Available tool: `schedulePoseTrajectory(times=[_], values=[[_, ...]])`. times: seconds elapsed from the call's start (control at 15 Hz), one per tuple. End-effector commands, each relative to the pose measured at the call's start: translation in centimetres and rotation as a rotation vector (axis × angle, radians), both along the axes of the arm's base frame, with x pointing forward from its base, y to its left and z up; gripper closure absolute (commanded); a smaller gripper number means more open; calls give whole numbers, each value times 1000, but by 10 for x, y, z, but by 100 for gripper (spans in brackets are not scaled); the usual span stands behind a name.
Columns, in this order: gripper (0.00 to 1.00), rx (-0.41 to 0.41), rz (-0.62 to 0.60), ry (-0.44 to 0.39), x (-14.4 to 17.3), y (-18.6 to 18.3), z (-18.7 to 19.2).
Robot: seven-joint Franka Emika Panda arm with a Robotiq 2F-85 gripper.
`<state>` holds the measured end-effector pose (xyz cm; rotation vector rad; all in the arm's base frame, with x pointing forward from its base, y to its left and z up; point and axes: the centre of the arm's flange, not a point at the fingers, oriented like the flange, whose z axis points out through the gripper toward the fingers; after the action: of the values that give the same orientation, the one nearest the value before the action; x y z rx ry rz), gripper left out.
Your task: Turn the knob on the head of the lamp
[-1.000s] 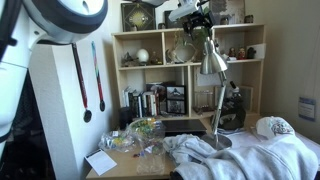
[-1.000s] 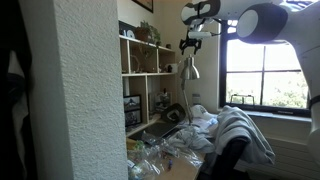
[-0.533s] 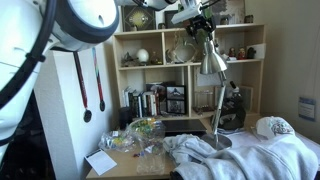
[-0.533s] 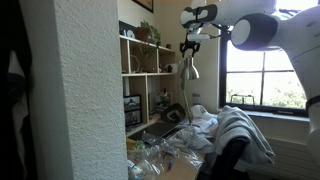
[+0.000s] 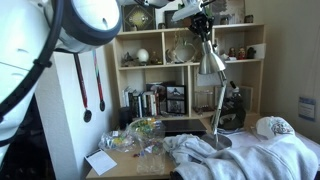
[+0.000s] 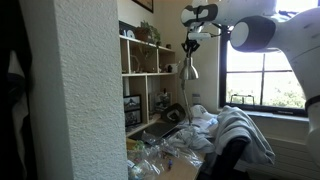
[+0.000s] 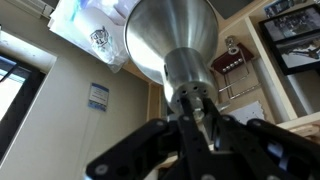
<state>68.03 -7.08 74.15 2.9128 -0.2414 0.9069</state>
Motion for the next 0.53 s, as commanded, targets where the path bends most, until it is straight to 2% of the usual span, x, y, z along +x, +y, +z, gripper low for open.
schedulePoseTrajectory(times=[0.0, 0.47], values=[[91, 5, 13, 7, 10, -6, 13], [92, -33, 36, 15, 8, -14, 15]])
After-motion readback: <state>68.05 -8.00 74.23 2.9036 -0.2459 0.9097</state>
